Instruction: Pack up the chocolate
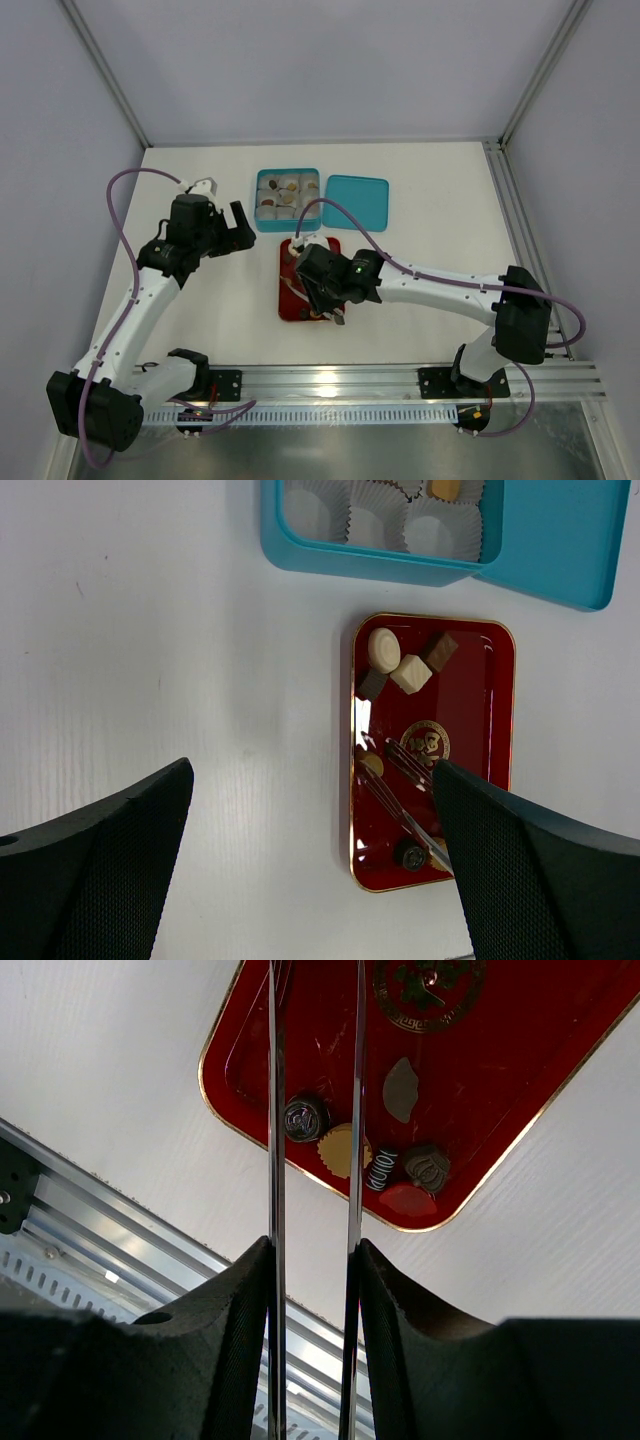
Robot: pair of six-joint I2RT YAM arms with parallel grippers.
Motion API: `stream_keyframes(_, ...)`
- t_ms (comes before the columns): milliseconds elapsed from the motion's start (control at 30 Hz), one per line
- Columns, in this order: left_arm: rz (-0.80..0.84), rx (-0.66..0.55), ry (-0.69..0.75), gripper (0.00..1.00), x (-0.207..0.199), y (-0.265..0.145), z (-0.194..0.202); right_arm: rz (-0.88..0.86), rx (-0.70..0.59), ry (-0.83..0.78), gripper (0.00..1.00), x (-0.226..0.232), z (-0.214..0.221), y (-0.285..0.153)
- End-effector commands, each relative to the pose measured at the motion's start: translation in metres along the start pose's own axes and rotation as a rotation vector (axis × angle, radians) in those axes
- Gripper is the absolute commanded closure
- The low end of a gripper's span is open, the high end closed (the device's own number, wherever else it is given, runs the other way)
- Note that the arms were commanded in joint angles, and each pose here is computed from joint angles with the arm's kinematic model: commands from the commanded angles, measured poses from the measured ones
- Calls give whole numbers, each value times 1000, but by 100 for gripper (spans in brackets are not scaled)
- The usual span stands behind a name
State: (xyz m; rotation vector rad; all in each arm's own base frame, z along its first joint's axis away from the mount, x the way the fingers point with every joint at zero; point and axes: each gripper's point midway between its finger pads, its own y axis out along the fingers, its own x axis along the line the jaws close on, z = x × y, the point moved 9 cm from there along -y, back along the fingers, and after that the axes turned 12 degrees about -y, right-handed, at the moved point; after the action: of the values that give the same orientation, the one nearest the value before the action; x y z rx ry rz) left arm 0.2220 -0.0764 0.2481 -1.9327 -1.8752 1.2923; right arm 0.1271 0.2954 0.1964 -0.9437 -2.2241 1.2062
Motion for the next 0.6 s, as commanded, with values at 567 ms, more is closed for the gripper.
stream_keyframes(567, 1, -11, 1, 0, 1, -1, -1, -19, -41, 4, 63, 8, -10, 3)
